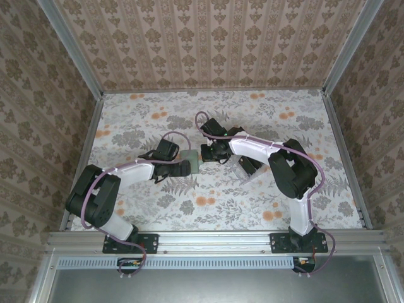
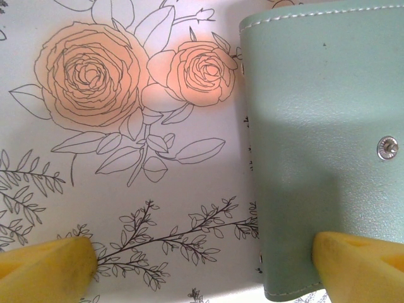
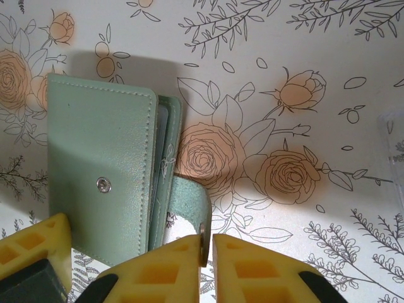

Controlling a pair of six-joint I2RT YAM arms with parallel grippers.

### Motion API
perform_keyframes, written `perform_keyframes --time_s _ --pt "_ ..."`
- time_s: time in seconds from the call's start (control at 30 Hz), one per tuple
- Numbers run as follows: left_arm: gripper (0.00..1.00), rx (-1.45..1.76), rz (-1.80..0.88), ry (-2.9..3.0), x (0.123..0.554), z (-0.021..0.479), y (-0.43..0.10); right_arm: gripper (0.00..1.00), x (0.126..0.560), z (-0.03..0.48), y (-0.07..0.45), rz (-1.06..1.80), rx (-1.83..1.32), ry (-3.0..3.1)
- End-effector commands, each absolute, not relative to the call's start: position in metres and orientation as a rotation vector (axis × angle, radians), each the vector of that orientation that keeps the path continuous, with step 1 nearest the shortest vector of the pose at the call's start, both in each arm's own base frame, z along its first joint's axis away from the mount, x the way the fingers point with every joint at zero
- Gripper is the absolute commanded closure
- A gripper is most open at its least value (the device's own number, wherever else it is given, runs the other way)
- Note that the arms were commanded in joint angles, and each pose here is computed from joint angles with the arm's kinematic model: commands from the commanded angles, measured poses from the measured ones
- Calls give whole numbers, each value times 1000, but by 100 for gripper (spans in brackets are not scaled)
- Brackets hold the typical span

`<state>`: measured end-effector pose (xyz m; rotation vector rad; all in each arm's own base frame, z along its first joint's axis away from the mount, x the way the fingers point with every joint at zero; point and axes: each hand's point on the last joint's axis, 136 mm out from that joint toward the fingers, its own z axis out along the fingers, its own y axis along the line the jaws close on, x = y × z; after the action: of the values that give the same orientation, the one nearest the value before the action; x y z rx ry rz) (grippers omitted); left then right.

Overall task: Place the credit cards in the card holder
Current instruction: Close the button on the card holder.

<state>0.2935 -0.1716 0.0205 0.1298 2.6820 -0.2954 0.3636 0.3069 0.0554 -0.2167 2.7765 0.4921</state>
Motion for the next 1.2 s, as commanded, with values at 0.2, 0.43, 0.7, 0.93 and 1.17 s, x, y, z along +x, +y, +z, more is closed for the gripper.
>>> perform_keyframes --time_s 0.2,0.43,0.7,0.93,1.17 --pt "0 95 -224 2802 270 -16 -155 84 368 71 309 536 -193 2741" --pt "0 95 -223 2804 270 -17 -155 84 368 73 310 545 -188 2736" --pt "0 93 -223 2804 269 -17 -155 84 369 80 311 562 -183 2721" --pt "0 92 -221 2802 270 -17 -155 86 369 77 312 565 -188 2729" --pt "0 91 -224 2801 271 -16 -155 100 367 75 315 597 -192 2736"
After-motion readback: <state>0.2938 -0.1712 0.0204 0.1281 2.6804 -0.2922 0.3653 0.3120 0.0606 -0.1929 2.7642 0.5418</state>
